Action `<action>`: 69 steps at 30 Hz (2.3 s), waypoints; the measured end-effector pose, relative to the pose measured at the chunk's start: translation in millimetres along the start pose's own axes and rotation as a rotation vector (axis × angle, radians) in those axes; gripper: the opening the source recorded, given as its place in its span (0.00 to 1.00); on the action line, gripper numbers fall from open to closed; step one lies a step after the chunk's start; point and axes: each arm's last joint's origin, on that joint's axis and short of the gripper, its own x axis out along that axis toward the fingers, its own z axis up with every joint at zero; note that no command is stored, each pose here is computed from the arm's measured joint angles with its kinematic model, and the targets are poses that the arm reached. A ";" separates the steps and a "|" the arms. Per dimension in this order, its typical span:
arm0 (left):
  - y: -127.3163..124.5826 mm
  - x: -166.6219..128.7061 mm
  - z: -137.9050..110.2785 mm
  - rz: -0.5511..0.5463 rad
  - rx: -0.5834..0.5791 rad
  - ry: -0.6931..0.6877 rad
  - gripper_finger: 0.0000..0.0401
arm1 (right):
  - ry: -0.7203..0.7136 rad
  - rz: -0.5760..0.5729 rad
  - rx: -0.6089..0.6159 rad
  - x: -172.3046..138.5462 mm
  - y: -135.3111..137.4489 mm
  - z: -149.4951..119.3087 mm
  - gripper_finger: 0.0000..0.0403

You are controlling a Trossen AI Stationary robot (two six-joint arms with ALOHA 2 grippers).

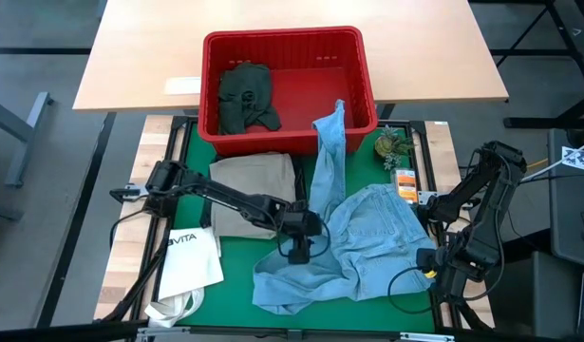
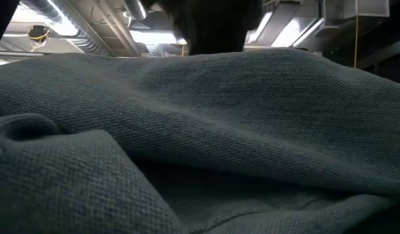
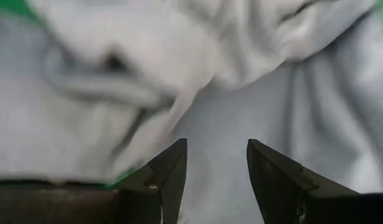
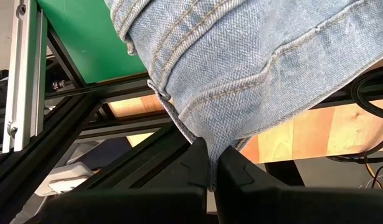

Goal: Fold Laundry from Bin
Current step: Fold the light blue pants

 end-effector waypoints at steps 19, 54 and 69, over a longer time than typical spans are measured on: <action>15.8 36.8 -41.2 0.107 -0.083 0.009 0.39 | -0.019 -0.004 0.000 -0.1 -0.2 0.5 0.01; 25.1 53.9 -48.0 0.032 -0.328 0.105 0.05 | -0.021 -0.004 0.000 -0.1 -0.1 0.7 0.01; 11.3 -65.0 3.5 -0.055 -0.301 0.438 0.02 | -0.027 -0.005 0.000 -0.1 -0.1 0.8 0.01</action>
